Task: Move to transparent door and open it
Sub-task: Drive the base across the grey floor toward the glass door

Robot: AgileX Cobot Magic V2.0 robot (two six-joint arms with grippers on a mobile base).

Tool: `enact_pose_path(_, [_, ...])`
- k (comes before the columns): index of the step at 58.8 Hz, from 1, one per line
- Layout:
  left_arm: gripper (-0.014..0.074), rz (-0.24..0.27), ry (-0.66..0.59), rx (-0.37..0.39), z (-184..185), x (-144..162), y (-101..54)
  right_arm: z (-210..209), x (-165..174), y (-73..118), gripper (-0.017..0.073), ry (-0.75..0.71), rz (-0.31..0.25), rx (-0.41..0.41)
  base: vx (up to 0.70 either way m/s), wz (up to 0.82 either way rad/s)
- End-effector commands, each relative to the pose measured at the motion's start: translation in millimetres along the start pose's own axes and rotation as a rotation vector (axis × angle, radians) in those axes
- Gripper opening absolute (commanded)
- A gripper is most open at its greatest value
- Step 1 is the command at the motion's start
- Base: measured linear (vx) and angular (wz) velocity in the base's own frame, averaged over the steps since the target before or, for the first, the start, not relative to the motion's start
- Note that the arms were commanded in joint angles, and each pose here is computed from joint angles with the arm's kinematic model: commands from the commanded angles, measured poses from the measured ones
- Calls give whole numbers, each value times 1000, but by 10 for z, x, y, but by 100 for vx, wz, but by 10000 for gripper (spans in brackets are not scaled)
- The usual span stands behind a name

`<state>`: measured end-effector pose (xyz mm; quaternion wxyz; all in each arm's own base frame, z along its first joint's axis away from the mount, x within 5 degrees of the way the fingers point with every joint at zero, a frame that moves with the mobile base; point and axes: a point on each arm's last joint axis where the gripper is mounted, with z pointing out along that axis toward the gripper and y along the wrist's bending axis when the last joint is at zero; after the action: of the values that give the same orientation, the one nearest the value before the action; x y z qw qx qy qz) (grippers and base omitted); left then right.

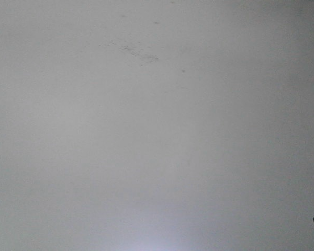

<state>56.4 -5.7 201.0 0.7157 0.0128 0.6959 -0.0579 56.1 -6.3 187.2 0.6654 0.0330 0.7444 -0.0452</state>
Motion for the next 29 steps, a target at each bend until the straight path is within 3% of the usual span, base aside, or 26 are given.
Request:
enact_pose_path(1, [-6, -16, -67, -1, -2, 18, 6, -4, -41, -2, -8, -85, -7, 5, 48, 30])
enact_pose_path(29, [-6, -16, -67, -1, -2, 18, 6, -4, -41, -2, -8, -85, -7, 5, 48, 33])
